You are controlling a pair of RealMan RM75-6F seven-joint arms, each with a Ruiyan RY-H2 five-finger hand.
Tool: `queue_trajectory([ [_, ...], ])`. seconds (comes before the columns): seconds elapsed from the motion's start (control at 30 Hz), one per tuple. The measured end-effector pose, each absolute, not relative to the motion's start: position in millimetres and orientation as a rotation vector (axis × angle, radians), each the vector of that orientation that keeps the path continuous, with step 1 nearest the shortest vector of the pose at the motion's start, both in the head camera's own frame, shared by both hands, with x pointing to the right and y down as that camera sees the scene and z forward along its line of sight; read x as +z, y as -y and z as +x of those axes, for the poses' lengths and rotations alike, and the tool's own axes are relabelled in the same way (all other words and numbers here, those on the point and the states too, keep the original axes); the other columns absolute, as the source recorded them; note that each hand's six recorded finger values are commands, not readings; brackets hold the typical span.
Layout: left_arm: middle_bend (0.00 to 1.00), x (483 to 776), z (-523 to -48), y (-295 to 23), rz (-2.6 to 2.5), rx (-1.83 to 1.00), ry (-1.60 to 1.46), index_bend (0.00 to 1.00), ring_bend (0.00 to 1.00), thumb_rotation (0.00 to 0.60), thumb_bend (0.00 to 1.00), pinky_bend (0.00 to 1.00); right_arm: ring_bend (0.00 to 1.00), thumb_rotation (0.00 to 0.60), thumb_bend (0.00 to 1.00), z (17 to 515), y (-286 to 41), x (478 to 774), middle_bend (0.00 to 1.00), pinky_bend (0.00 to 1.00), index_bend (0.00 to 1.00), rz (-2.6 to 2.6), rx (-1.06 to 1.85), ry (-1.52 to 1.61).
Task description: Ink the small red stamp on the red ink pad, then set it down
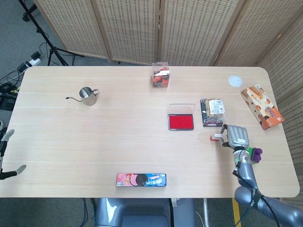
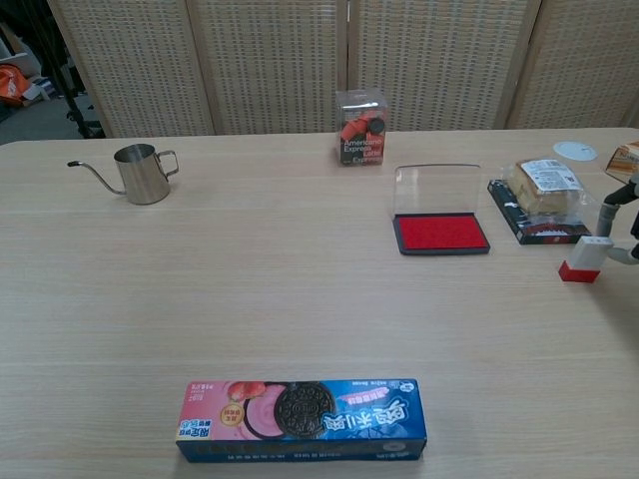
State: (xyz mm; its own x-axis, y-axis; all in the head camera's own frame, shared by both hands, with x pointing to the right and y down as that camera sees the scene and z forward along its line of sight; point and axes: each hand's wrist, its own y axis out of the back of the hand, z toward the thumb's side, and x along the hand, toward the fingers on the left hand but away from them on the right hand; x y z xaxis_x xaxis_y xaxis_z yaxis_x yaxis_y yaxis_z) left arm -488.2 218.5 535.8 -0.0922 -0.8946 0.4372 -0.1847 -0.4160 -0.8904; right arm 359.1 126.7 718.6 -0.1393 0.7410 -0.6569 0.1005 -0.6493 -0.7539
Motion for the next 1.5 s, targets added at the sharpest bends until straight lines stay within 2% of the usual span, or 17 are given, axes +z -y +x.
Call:
queue_trajectory([
  [0.53, 0.00, 536, -489, -219, -1.597, -1.560, -1.186, 0.00, 0.00, 0.600, 0.00, 0.00, 1.00, 0.600, 0.45, 351, -125, 721, 0.96, 1.00, 0.54, -1.707, 1.816, 0.957],
  [0.77, 0.00, 536, -491, -219, -1.596, -1.565, -1.192, 0.00, 0.00, 0.600, 0.00, 0.00, 1.00, 0.600, 0.46, 343, -122, 713, 0.96, 1.00, 0.55, -1.781, 1.771, 1.028],
  [1.17, 0.00, 537, -490, -219, -1.603, -1.564, -1.187, 0.00, 0.00, 0.600, 0.00, 0.00, 1.00, 0.600, 0.47, 303, -90, 685, 0.96, 1.00, 0.55, -1.897, 1.661, 1.108],
  [1.5, 0.00, 540, -491, -217, -1.611, -1.578, -1.182, 0.00, 0.00, 0.600, 0.00, 0.00, 1.00, 0.600, 0.47, 258, -64, 684, 0.96, 1.00, 0.55, -1.910, 1.643, 1.096],
])
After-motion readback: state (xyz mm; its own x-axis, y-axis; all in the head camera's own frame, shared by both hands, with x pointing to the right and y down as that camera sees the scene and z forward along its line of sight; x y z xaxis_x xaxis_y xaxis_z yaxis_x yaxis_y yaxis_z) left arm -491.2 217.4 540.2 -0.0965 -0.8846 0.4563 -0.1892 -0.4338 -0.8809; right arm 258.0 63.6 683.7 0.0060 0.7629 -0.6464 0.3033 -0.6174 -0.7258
